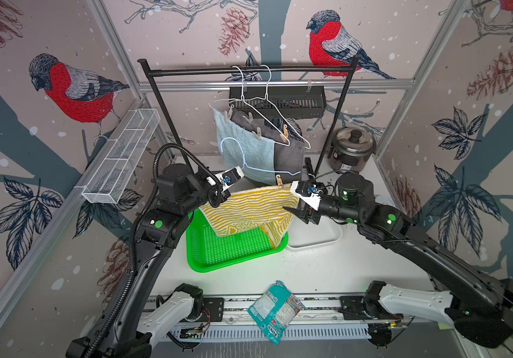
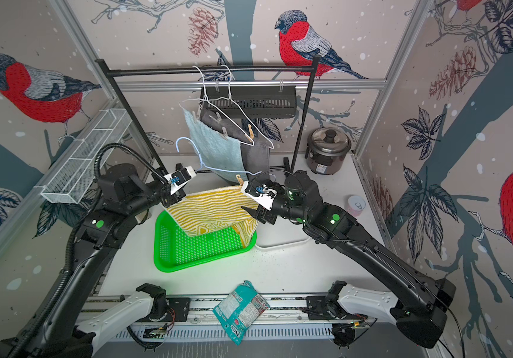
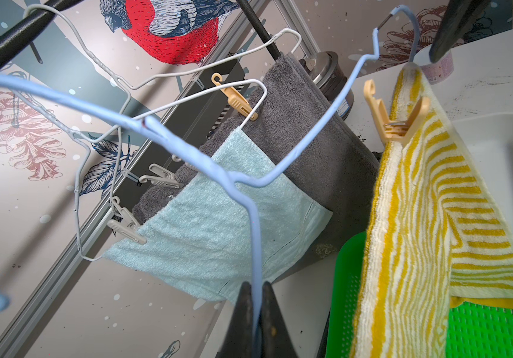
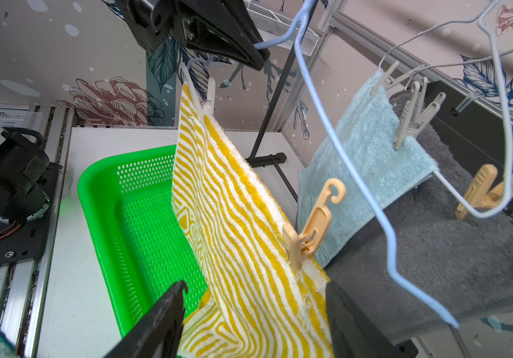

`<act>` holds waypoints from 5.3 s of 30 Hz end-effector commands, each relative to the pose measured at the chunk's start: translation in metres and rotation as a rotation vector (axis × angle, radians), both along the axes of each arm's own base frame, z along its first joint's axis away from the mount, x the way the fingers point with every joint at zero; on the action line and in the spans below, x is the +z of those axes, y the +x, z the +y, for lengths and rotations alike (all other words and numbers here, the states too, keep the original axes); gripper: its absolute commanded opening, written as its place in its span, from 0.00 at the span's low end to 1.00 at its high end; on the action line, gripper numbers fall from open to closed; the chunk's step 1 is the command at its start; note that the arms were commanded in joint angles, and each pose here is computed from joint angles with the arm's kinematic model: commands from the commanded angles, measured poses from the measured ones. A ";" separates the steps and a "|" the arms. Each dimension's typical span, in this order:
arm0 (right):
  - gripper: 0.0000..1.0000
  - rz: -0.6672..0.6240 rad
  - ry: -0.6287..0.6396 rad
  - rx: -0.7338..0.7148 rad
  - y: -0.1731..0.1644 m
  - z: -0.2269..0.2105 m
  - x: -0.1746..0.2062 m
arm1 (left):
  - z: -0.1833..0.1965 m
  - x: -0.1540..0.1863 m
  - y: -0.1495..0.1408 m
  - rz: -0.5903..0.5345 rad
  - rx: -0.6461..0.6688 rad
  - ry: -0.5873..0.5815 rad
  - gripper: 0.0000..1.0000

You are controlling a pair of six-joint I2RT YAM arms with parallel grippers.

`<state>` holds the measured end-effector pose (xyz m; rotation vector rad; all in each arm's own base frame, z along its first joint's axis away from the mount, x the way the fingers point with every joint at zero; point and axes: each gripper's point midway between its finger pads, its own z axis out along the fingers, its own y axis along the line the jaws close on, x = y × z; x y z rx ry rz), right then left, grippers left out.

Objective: Remove the clothespins securing towels to the hanger
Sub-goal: Remove the clothespin from the hanger.

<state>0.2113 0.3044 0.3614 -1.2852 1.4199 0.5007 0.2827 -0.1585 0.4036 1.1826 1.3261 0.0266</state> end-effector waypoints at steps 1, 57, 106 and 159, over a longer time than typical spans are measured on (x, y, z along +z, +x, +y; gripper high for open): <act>0.69 -0.041 0.021 -0.024 0.009 0.003 0.007 | -0.002 0.012 -0.003 -0.045 -0.015 -0.011 0.00; 0.40 -0.078 0.024 0.051 0.039 0.032 0.007 | -0.001 0.011 -0.009 -0.057 -0.025 -0.006 0.00; 0.12 -0.100 0.130 0.058 0.034 0.040 0.039 | -0.002 0.008 -0.006 -0.047 -0.023 -0.009 0.00; 0.08 -0.079 0.274 -0.220 0.017 -0.016 0.085 | 0.006 0.006 -0.001 -0.039 0.038 -0.002 0.00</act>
